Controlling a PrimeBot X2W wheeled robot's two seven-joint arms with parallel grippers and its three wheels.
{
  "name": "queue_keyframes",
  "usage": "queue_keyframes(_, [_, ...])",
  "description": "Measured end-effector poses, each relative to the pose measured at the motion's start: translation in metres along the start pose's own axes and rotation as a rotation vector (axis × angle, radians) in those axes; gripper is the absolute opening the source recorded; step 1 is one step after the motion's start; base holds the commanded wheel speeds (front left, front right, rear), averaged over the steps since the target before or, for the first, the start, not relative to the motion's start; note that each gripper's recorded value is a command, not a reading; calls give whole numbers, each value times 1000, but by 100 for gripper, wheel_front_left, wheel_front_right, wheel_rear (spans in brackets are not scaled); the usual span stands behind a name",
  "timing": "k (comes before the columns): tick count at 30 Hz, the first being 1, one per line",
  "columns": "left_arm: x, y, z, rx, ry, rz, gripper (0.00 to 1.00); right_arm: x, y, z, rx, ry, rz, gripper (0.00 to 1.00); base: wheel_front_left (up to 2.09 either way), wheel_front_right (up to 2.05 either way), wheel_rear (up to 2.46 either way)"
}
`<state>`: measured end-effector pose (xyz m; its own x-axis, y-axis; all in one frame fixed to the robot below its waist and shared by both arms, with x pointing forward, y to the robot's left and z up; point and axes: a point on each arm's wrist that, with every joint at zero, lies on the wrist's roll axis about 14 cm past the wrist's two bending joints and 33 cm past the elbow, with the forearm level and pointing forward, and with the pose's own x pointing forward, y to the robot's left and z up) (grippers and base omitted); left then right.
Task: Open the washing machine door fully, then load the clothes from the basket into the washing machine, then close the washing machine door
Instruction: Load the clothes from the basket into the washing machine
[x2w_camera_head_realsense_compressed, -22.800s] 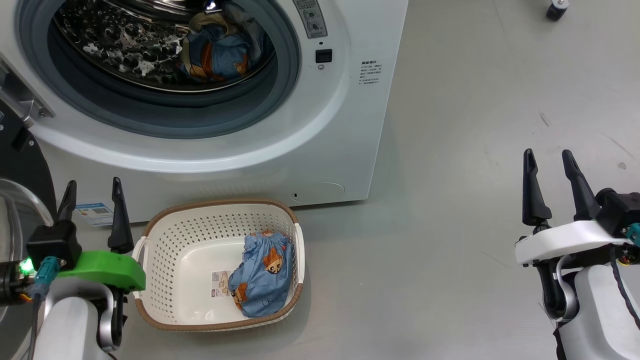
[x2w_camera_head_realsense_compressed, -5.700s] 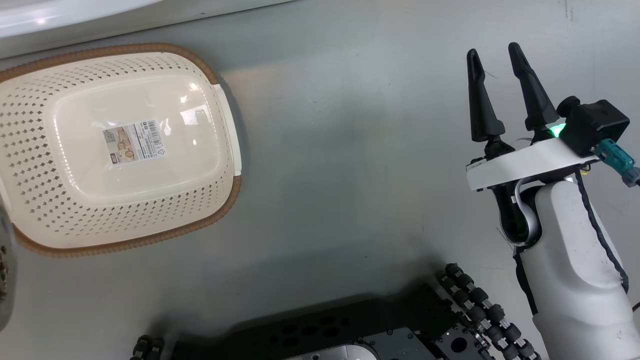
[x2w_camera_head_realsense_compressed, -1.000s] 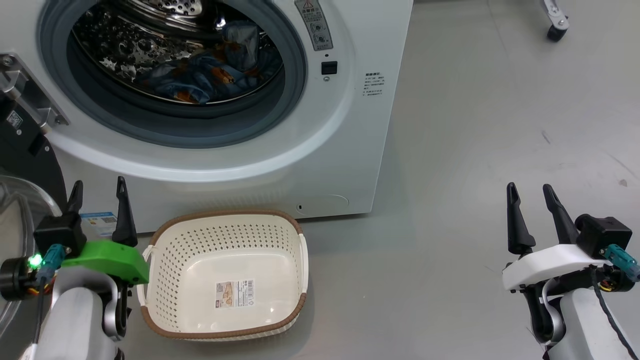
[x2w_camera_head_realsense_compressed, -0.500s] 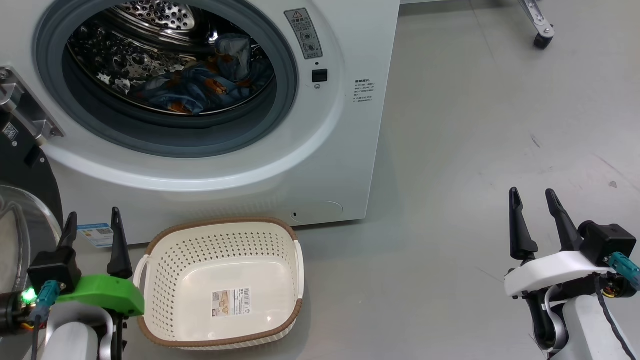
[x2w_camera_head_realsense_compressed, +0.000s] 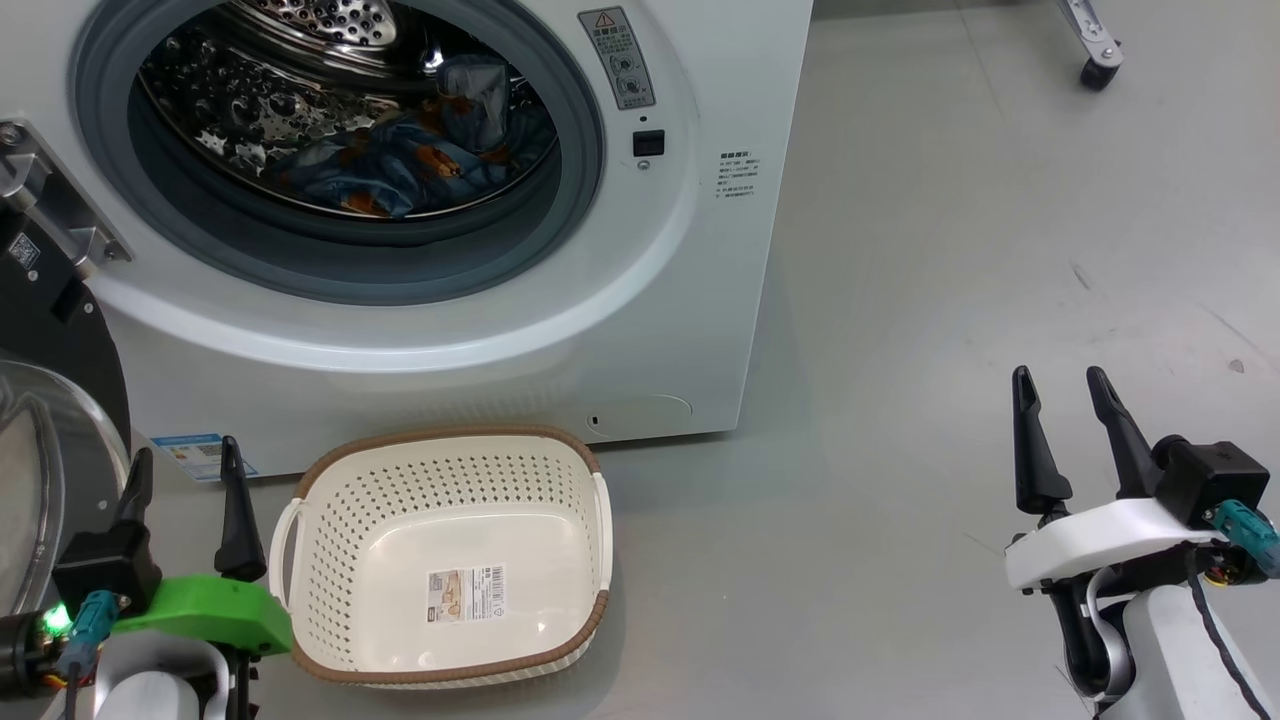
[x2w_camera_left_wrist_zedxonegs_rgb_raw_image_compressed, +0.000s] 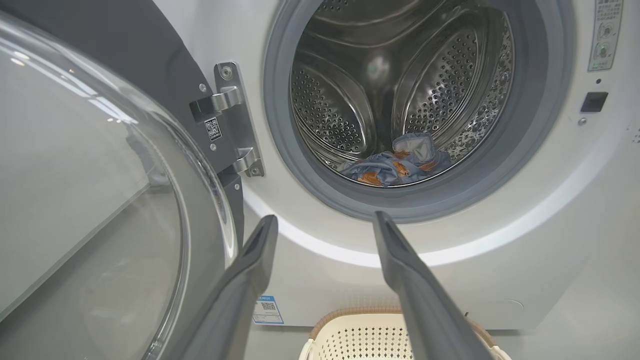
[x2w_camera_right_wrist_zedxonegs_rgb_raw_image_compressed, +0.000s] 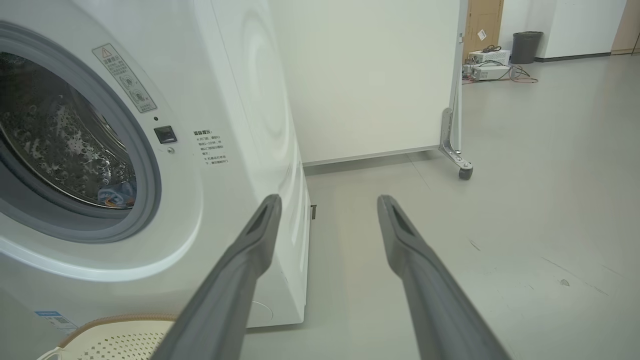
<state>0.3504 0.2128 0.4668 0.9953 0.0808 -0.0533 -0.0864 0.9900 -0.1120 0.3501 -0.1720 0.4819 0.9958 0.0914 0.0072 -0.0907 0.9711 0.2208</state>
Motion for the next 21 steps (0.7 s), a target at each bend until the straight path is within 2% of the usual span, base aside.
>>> queue_keyframes(21, [-4,6,-2,-18,6,28,100,9,13,-10,-1,31,45,100,0,0,0])
